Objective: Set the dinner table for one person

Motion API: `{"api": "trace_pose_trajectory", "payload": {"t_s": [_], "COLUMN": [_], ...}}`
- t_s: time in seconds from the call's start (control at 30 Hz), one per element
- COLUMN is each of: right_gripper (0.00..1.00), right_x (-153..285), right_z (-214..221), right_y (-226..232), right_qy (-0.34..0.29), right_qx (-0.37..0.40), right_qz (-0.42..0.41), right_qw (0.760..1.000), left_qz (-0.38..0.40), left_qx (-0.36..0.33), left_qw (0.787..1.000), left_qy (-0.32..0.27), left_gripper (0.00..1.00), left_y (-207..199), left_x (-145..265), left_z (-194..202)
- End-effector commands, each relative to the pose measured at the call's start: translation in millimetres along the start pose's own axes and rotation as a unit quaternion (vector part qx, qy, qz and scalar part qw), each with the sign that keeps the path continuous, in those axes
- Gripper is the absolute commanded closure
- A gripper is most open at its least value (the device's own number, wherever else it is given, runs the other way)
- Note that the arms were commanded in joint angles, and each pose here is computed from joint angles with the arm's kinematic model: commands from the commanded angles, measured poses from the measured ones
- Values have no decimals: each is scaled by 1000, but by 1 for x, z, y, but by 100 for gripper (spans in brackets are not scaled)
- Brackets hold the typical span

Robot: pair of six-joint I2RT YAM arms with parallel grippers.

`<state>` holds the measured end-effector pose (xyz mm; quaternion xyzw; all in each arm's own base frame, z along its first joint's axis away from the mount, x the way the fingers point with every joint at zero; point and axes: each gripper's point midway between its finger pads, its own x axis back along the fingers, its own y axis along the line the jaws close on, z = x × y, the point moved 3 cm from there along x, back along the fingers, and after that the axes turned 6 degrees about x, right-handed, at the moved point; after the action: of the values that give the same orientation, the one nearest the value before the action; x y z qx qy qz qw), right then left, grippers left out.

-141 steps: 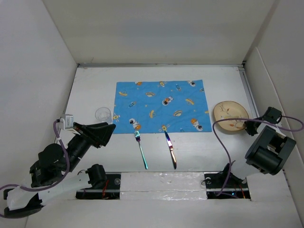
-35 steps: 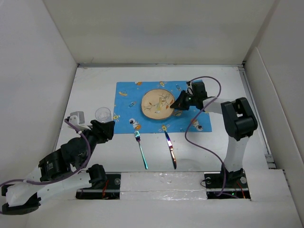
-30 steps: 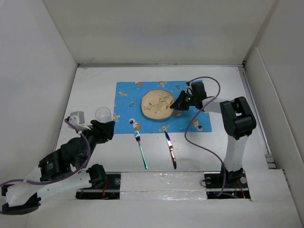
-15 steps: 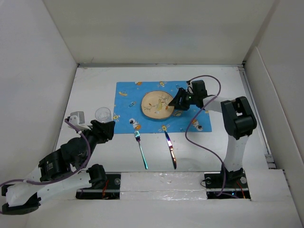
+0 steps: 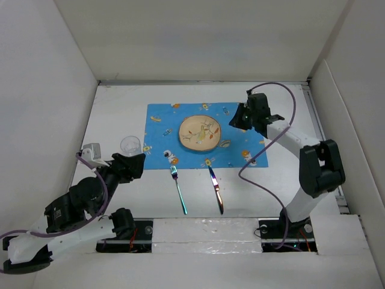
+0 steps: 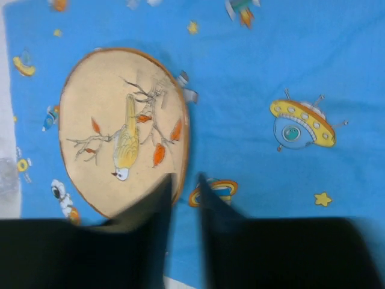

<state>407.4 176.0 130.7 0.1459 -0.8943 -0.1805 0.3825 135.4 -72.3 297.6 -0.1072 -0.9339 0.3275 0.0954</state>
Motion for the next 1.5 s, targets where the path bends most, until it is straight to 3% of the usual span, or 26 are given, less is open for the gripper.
{"api": "trace_pose_trajectory", "payload": {"t_s": [0.0,0.1,0.17,0.2,0.27,0.33,0.37,0.4,0.43,0.5,0.53,0.6,0.7,0.9,1.33,1.43,1.47], "right_gripper": [86,100,100,100,100,100,93,77,68,47,42,38,37,38,47,55,64], "right_x": [43,61,50,53,31,33,12,7,8,-22,-15,-23,-40,-72,-102,-107,-108], "right_z": [-38,-21,15,9,37,40,58,63,49,71,67,77,85,100,112,115,117], "right_y": [54,142,188,215,238,282,286,294,311,312,337,345,356,354,376,377,376], "right_qy": [-104,-128,-93,-99,-56,-74,-50,-50,-62,-24,-36,-22,-13,-4,-23,-22,-19], "right_qx": [100,166,198,210,235,253,261,262,258,270,276,291,298,292,213,195,191], "right_qz": [-8,-110,-158,-180,-181,-202,-197,-190,-202,-185,-201,-196,-194,-182,-228,-228,-229], "right_qw": [990,972,963,956,953,943,944,945,943,945,939,936,934,939,950,954,954], "left_qz": [18,17,20,22,23,22,26,31,36,62,81,112,97,49,45,36,34], "left_qx": [31,39,55,61,79,103,116,126,134,155,143,142,123,72,83,80,80], "left_qw": [999,999,998,997,995,993,991,989,987,982,983,979,982,994,993,993,993], "left_qy": [-15,-25,-33,-36,-50,-60,-65,-71,-76,-89,-83,-97,-106,-70,-78,-76,-75], "left_gripper": [26,26,25,25,25,25,25,26,26,28,29,29,26,25,28,38,47], "left_y": [-7,-4,0,2,8,14,19,20,22,24,22,16,14,3,8,8,9], "left_x": [6,8,12,14,19,24,29,31,34,42,44,47,44,23,25,23,22], "left_z": [-15,-20,-25,-27,-35,-41,-44,-48,-51,-59,-58,-61,-61,-42,-44,-43,-42]}}
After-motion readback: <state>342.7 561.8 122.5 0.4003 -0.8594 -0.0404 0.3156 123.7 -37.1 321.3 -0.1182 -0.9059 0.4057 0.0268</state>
